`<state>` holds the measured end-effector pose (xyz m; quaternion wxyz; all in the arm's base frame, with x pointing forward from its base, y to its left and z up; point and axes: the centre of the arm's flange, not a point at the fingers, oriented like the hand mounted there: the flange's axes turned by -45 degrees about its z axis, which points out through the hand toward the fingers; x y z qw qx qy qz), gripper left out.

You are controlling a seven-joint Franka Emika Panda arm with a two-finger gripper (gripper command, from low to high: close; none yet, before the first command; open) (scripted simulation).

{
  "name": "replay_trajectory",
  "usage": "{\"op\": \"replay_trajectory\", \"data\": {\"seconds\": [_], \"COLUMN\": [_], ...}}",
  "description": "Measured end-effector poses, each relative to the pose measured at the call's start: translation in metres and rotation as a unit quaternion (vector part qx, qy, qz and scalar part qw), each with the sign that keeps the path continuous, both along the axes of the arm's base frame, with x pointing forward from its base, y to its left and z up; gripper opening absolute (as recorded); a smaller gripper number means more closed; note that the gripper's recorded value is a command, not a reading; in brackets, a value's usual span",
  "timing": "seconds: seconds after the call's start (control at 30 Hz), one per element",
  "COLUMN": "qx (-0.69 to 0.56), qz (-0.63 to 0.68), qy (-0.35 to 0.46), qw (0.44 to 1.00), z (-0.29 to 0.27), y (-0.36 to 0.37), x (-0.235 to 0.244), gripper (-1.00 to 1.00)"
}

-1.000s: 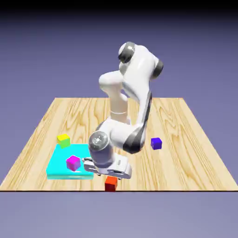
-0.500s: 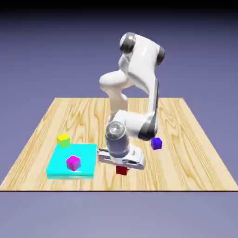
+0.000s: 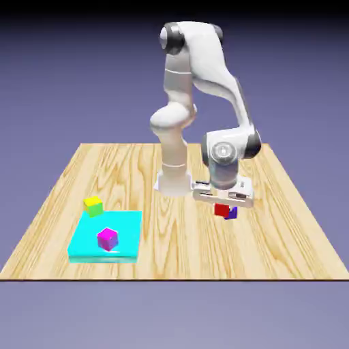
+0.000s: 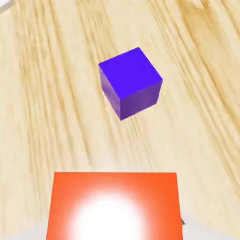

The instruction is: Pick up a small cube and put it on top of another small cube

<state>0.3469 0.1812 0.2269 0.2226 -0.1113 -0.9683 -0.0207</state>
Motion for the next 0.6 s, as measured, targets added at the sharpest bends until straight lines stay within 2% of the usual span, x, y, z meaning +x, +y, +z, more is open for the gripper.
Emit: {"op": "replay_trajectory", "data": {"seconds": [0.2, 0.5, 0.53, 0.6], "qx": [0.003, 0.004, 0.004, 0.005], "qz": [0.022, 0.023, 0.021, 0.021], "qy": [-0.001, -0.001, -0.001, -0.001], "qw": [1.000, 1.000, 1.000, 1.000], "z": [0.002, -0.063, -0.063, -0.063], "y": [0.021, 0.026, 0.025, 0.026], "x": [-0.080, -0.101, -0.101, -0.101], "gripper": [-1.00, -1.00, 1.00, 1.00]}}
